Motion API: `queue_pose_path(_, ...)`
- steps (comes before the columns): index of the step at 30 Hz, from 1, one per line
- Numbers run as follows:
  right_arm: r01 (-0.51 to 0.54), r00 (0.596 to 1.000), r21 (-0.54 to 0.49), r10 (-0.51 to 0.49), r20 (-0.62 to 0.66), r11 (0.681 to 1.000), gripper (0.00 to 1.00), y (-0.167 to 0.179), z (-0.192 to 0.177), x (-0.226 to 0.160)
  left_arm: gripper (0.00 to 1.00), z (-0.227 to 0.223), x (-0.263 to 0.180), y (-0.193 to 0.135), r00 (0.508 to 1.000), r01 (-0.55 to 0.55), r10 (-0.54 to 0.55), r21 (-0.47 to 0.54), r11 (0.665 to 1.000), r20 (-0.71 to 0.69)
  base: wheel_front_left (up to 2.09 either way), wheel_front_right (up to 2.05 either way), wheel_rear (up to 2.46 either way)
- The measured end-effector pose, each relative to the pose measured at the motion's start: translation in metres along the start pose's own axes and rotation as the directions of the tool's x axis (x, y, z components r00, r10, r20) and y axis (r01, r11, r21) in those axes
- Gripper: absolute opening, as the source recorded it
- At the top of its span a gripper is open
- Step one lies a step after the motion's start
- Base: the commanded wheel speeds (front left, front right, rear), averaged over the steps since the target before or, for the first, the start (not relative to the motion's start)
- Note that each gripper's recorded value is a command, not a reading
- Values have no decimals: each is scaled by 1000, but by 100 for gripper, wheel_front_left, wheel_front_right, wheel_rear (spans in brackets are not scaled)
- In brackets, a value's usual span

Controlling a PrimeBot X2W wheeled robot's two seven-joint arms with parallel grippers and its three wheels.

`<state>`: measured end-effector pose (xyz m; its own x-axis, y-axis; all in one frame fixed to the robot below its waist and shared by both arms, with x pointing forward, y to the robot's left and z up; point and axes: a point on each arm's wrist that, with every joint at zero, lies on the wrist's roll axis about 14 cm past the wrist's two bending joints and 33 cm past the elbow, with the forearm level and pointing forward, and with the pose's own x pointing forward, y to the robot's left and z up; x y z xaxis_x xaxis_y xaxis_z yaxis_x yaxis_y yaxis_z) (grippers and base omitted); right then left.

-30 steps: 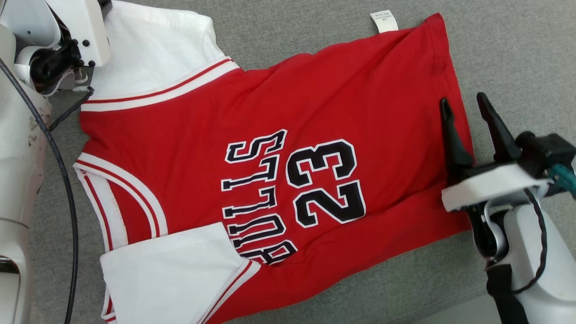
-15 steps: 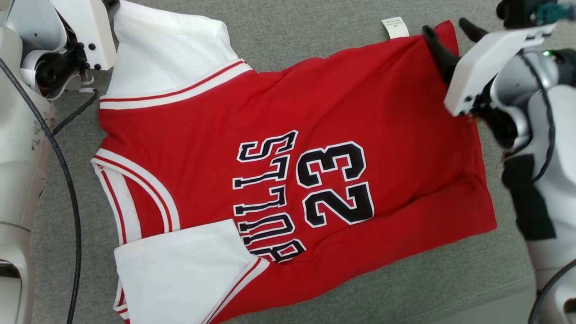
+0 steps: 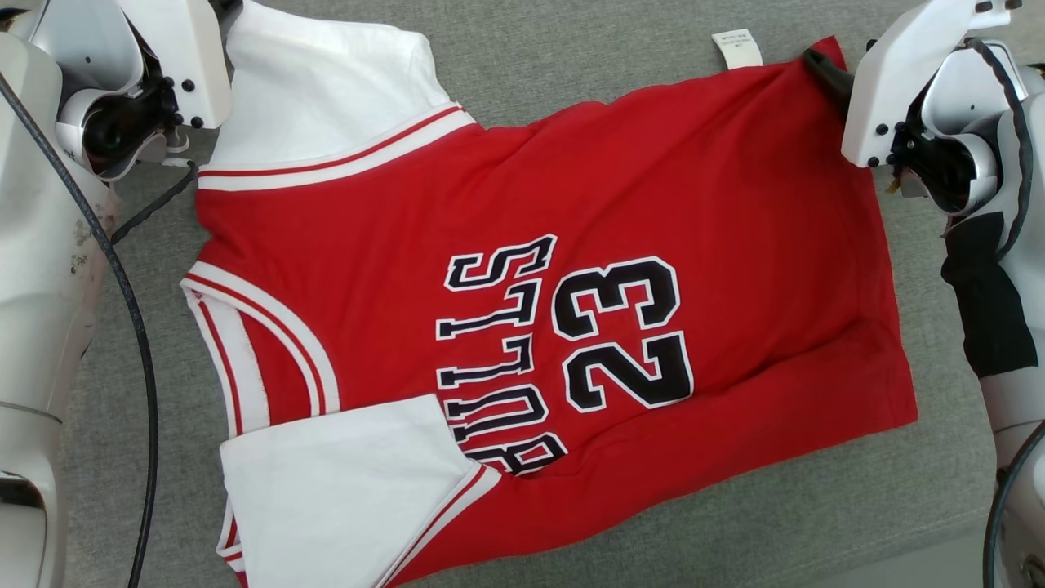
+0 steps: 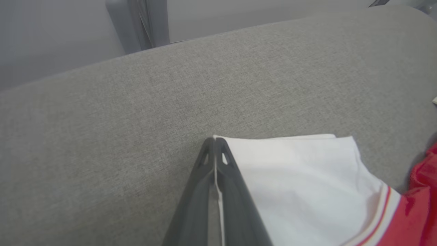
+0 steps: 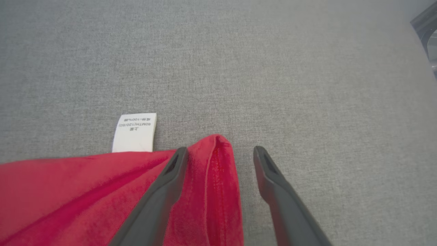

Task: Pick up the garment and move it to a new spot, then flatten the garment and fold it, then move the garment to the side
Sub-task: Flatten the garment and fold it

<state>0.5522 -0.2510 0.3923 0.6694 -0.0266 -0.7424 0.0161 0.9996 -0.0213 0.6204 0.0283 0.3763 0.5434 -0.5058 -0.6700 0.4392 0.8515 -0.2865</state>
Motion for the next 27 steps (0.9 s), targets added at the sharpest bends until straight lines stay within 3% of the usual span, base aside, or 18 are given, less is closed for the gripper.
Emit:
queue_pose_path(2,0,1000,1,0,-9,1000,45,1,-1,3,0,-1,-1,1,1000,-1,1,1,1000,-4,0,0,0)
queue_pose_path(4,-4,1000,9,4,-26,1000,40,2,-5,7,0,-1,-2,2,1000,-1,1,1,1000,-3,0,0,0)
queue_pose_path(6,-9,999,17,9,-40,1000,1,4,-9,10,0,1,-3,4,1000,-5,5,4,1000,2,0,0,0)
queue_pose_path(16,-1,990,22,-2,142,1000,0,-1,31,13,0,30,-16,10,987,-22,12,62,998,158,0,0,0)
queue_pose_path(27,-30,950,65,8,312,997,0,-5,64,18,0,83,-50,27,898,-74,31,81,994,439,0,0,0)
